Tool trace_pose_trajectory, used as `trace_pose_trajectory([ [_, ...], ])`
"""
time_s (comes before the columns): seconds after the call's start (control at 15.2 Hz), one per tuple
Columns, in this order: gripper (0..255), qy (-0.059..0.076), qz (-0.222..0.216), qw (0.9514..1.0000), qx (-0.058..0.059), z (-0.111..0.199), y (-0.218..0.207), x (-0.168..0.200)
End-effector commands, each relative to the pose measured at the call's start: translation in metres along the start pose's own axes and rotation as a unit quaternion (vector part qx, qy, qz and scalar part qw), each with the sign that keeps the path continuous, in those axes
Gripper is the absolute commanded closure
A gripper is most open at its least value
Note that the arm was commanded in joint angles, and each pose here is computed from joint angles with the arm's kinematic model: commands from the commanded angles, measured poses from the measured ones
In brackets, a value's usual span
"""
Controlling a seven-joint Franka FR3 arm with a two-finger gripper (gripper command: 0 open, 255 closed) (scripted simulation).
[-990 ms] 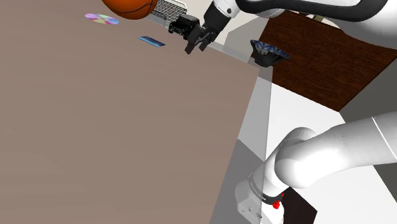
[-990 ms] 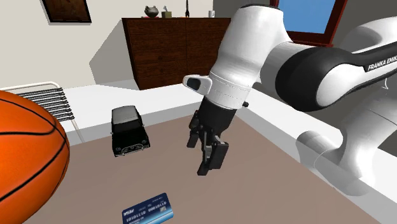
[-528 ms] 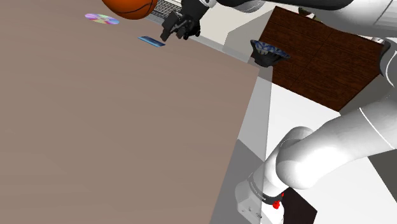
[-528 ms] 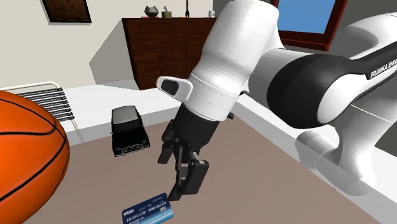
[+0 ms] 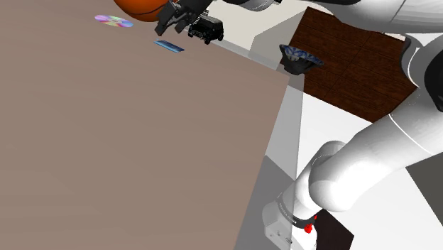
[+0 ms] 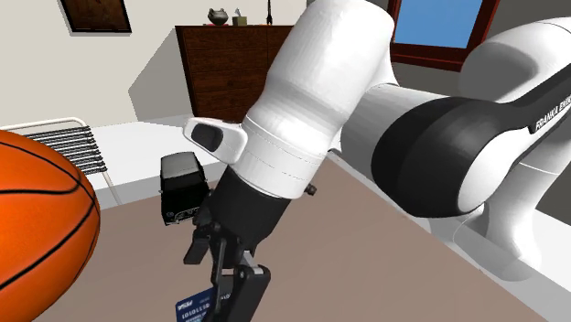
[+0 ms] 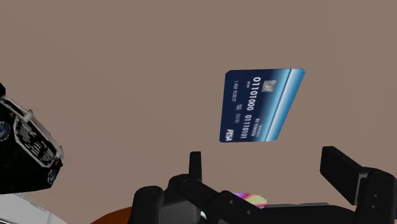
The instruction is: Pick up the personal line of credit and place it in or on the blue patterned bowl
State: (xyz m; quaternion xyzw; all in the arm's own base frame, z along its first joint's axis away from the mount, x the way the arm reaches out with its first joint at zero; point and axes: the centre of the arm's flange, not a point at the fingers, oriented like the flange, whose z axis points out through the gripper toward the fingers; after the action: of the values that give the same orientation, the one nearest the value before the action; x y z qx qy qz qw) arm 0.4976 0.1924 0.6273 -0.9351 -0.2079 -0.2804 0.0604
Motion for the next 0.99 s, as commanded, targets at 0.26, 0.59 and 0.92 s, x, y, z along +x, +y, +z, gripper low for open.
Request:
trace_pose_trajectory([
  [0.26,0,0.001,0.000,1.0000,0.000,0.030,-0.001,0.002],
  [0.59,0,0.001,0.000,1.0000,0.000,0.030,-0.001,0.002],
  [0.92,255,0.001,0.000,1.0000,0.000,0.030,-0.001,0.002],
])
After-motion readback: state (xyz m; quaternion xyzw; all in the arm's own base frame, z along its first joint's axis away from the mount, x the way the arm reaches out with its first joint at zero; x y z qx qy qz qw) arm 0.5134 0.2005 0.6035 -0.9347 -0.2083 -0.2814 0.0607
